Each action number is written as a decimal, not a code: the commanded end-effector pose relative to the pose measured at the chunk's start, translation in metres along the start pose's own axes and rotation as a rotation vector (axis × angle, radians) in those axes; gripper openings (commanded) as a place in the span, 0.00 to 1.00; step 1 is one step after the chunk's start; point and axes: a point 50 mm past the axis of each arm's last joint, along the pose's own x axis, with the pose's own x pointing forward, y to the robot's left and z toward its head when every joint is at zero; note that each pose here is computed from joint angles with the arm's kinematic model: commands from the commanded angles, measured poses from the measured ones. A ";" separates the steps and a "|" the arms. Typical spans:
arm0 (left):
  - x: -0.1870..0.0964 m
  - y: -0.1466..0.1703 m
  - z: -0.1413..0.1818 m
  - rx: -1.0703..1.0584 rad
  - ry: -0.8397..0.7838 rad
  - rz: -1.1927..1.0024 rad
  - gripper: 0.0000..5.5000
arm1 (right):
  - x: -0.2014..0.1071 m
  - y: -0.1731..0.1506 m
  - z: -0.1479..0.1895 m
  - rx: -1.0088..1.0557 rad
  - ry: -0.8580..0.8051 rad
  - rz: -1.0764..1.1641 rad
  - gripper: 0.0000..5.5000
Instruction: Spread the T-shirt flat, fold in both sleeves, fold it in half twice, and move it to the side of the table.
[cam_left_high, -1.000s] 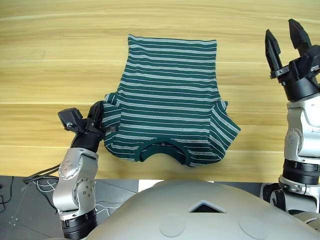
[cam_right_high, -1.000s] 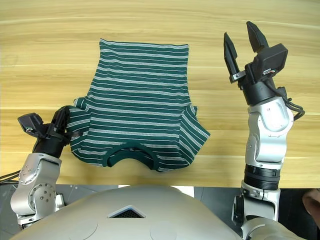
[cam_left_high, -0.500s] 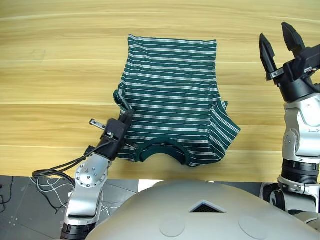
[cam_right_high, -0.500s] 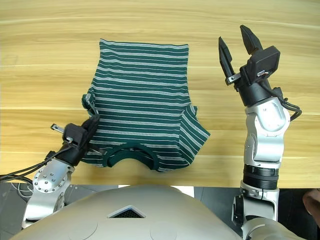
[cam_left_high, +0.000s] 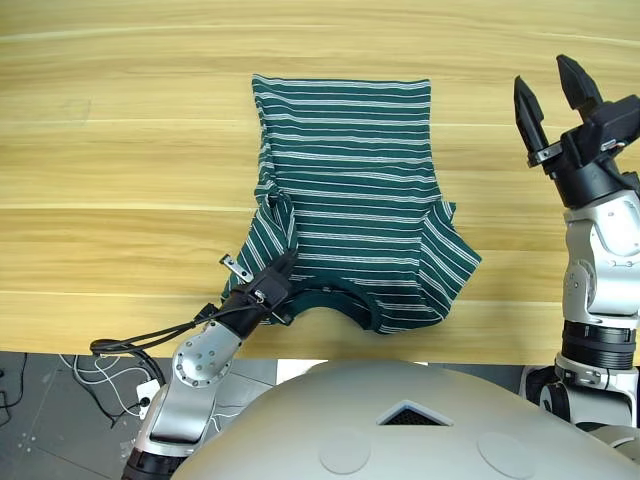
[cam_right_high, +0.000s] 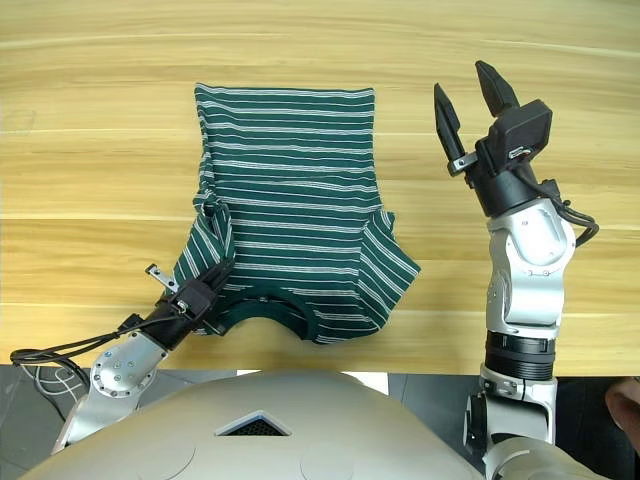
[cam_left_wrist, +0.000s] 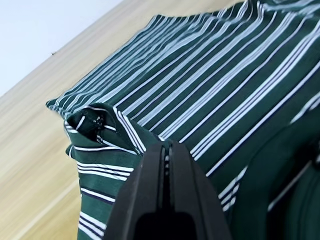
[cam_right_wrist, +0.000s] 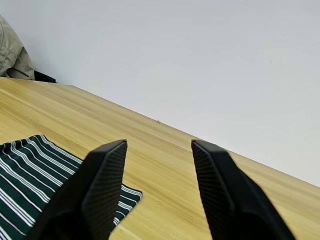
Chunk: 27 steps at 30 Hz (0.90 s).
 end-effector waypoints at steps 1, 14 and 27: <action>0.003 0.001 -0.011 0.015 0.053 0.017 0.01 | -0.002 -0.002 0.003 -0.009 -0.014 -0.004 0.44; 0.002 0.008 -0.010 -0.037 0.028 -0.002 0.35 | 0.000 0.000 -0.002 0.012 0.005 0.009 0.44; -0.042 0.040 0.071 -0.746 -0.504 -0.221 0.74 | -0.074 0.009 -0.033 0.662 0.402 0.170 0.44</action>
